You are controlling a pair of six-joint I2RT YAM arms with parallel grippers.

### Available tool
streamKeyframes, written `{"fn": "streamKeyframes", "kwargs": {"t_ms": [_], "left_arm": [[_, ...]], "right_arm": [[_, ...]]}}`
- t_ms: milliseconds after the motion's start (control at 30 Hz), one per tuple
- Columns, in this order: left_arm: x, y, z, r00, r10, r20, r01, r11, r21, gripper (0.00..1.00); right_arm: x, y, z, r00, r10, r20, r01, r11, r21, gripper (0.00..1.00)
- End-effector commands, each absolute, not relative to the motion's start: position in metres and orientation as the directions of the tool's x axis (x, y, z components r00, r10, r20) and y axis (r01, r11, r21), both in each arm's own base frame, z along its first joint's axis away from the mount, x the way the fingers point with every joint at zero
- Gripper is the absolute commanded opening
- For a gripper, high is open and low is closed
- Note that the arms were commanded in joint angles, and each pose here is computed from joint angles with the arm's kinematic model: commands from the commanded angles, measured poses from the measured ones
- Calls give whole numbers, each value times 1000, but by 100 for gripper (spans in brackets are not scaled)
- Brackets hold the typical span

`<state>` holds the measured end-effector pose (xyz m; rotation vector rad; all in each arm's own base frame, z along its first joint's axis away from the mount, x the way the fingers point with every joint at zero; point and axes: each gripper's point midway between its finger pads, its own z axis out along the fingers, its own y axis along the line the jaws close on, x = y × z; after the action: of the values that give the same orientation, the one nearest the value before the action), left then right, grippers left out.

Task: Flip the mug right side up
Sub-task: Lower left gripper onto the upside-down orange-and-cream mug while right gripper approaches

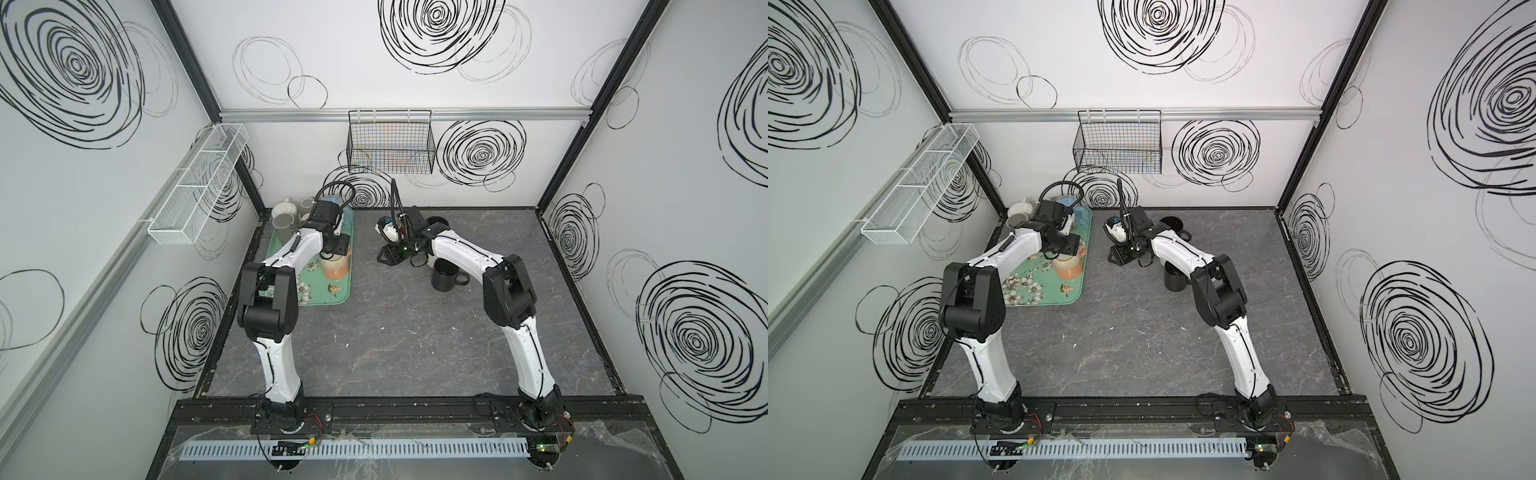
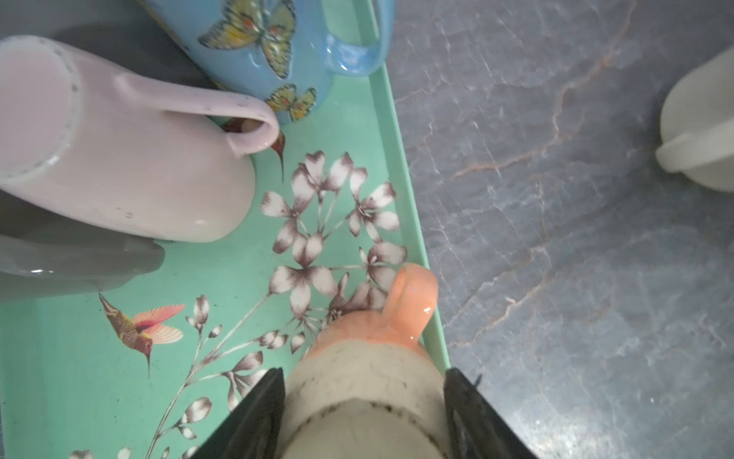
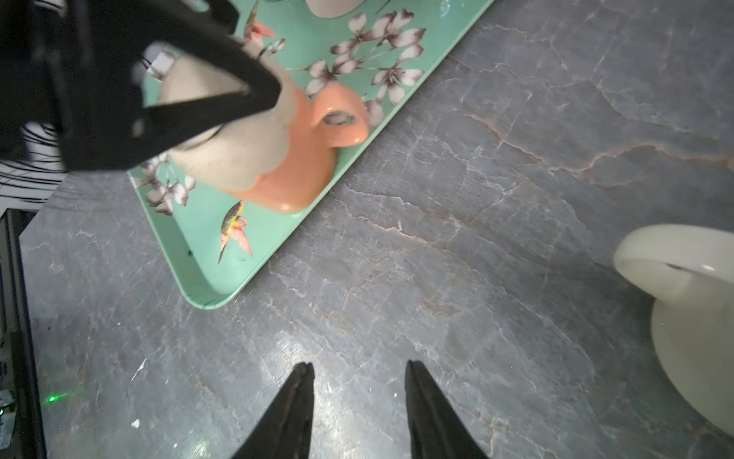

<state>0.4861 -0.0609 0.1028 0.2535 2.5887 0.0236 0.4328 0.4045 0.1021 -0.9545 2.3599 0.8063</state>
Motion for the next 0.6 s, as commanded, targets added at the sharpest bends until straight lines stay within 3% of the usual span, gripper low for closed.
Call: {"fn": "streamKeyframes", "kwargs": {"t_ms": [0,300,567], "left_arm": [[461,-68,110,-844,252,-473,250,966,68,67],[455,-76,168,-774,145,-616,206,978,-28,68],[405,-109,166,-767,-12,-642,166,962,-217,64]], "right_arm": [[441,415,112,-677,-407,-613,-704,599,380,41],[479,461,122,-622,-300,-723,-732,549,402,40],[486,511,124,-586,-227,-778,-776,434,458,40]]}}
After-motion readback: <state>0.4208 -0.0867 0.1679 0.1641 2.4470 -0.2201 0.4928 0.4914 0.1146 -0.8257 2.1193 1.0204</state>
